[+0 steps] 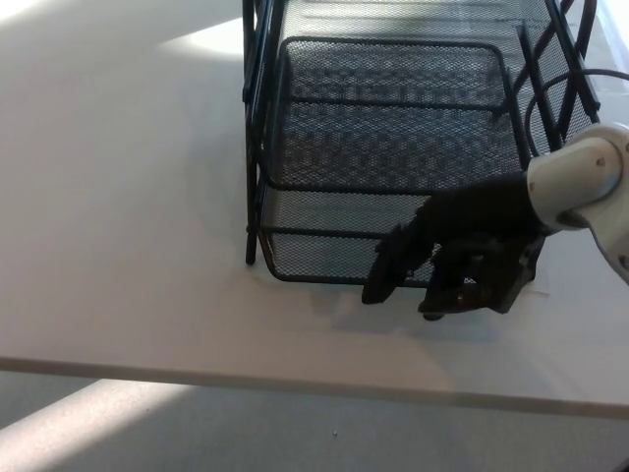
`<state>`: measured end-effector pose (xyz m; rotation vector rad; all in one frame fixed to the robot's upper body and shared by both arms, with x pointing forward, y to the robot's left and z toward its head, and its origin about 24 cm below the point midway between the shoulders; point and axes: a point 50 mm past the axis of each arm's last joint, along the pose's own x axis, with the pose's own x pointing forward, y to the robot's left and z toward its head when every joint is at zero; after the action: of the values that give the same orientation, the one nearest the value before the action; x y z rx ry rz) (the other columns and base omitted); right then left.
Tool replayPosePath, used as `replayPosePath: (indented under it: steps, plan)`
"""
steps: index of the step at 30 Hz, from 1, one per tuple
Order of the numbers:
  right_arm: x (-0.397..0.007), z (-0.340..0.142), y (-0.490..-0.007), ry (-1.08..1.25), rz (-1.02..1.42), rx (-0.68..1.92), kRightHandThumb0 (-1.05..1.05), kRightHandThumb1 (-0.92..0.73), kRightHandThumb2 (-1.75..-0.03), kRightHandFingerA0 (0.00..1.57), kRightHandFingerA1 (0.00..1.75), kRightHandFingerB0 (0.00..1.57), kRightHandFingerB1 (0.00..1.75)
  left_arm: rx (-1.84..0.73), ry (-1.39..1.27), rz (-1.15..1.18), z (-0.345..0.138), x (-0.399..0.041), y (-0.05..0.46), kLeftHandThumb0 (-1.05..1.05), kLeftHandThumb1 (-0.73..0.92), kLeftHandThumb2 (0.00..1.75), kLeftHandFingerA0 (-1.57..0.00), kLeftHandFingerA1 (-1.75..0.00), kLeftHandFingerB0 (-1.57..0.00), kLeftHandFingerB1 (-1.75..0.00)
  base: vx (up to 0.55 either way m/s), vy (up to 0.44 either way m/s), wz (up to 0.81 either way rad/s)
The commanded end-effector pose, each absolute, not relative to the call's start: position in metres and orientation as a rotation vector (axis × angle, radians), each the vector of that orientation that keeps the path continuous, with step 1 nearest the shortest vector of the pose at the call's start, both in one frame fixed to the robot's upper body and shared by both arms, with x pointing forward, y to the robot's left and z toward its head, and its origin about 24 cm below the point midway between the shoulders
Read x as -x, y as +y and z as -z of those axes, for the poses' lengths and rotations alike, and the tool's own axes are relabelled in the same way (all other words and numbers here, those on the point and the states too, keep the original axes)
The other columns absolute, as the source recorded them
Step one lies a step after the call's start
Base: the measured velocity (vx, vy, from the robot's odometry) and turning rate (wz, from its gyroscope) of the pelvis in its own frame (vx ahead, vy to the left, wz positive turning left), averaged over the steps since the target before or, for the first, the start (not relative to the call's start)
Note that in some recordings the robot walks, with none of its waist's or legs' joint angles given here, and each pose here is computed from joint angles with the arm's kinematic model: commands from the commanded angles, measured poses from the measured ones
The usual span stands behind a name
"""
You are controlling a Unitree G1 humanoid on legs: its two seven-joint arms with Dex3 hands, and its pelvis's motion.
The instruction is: A balck drawer is kept on the middle of the table and the robot uses its right hand to push it back away from the robot
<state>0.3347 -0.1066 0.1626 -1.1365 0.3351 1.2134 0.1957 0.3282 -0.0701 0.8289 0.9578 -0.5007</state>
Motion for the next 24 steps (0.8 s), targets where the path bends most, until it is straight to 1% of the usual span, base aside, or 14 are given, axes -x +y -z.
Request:
replayPosePath:
  steps: [1,2,6,8,9,11,12,15,19,20,22,24]
  plan:
    - [-0.333,-0.165,-0.106,0.31,-1.218,1.168,-0.62,-0.64,-0.97,0.36,0.54,0.24,0.46,-0.842,0.971,0.503,0.068,-0.193,0.335,-0.56,0.72,0.62,-0.47,-0.38,-0.3,-0.32,0.0,0.0,0.0]
    - [-0.328,-0.163,-0.105,0.301,-1.234,1.169,-0.59,-0.63,-0.98,0.37,0.55,0.22,0.46,-0.837,0.969,0.503,0.067,-0.193,0.334,-0.56,0.72,0.62,-0.46,-0.38,-0.31,-0.32,0.0,0.0,0.0]
    - [-0.304,-0.16,-0.1,0.209,-1.292,1.211,-0.55,-0.63,-1.0,0.38,0.56,0.22,0.46,-0.841,0.973,0.501,0.067,-0.193,0.335,-0.57,0.72,0.63,-0.47,-0.38,-0.31,-0.32,0.0,0.0,0.0]
    - [-0.296,-0.159,-0.099,0.199,-1.304,1.217,-0.55,-0.63,-1.0,0.38,0.55,0.22,0.46,-0.846,0.969,0.503,0.067,-0.193,0.335,-0.57,0.72,0.63,-0.47,-0.38,-0.31,-0.32,0.0,0.0,0.0]
    - [-0.284,-0.16,-0.098,0.18,-1.335,1.217,-0.55,-0.8,-0.64,0.44,0.37,0.34,0.33,-0.841,0.968,0.501,0.067,-0.193,0.335,-0.57,0.72,0.63,-0.47,-0.38,-0.32,-0.32,0.0,0.0,0.0]
    - [-0.266,-0.16,-0.098,0.159,-1.386,1.208,-0.55,-0.8,-0.64,0.44,0.37,0.33,0.33,-0.845,0.969,0.502,0.067,-0.193,0.335,-0.58,0.72,0.63,-0.46,-0.38,-0.31,-0.32,0.0,0.0,0.0]
    - [-0.257,-0.16,-0.099,0.149,-1.414,1.2,-0.58,-0.77,-0.64,0.42,0.37,0.3,0.32,-0.845,0.97,0.5,0.067,-0.193,0.336,-0.57,0.72,0.62,-0.46,-0.38,-0.31,-0.32,0.0,0.0,0.0]
    - [-0.237,-0.163,-0.103,0.145,-1.456,1.172,-0.57,-0.76,-0.64,0.43,0.37,0.31,0.32,-0.843,0.97,0.494,0.067,-0.193,0.336,-0.57,0.72,0.63,-0.48,-0.38,-0.31,-0.32,0.0,0.0,0.0]
    - [-0.221,-0.162,-0.112,0.137,-1.481,1.102,-0.57,-0.75,-0.64,0.45,0.38,0.32,0.32,-0.844,0.971,0.496,0.068,-0.193,0.335,-0.56,0.72,0.62,-0.46,-0.38,-0.3,-0.32,0.0,0.0,0.0]
    - [-0.216,-0.158,-0.118,0.131,-1.483,1.063,-0.55,-0.79,-0.64,0.44,0.37,0.34,0.33,-0.842,0.97,0.494,0.068,-0.193,0.335,-0.55,0.73,0.62,-0.46,-0.38,-0.3,-0.32,0.0,0.0,0.0]
    - [-0.212,-0.154,-0.123,0.131,-1.477,1.035,-0.58,-0.77,-0.64,0.41,0.37,0.31,0.32,-0.845,0.969,0.499,0.067,-0.193,0.335,-0.57,0.72,0.63,-0.47,-0.38,-0.3,-0.32,0.0,0.0,0.0]
    - [-0.209,-0.148,-0.13,0.14,-1.462,0.997,-0.58,-0.77,-0.64,0.42,0.37,0.32,0.33,-0.847,0.972,0.499,0.068,-0.193,0.335,-0.56,0.72,0.63,-0.48,-0.38,-0.31,-0.32,0.0,0.0,0.0]
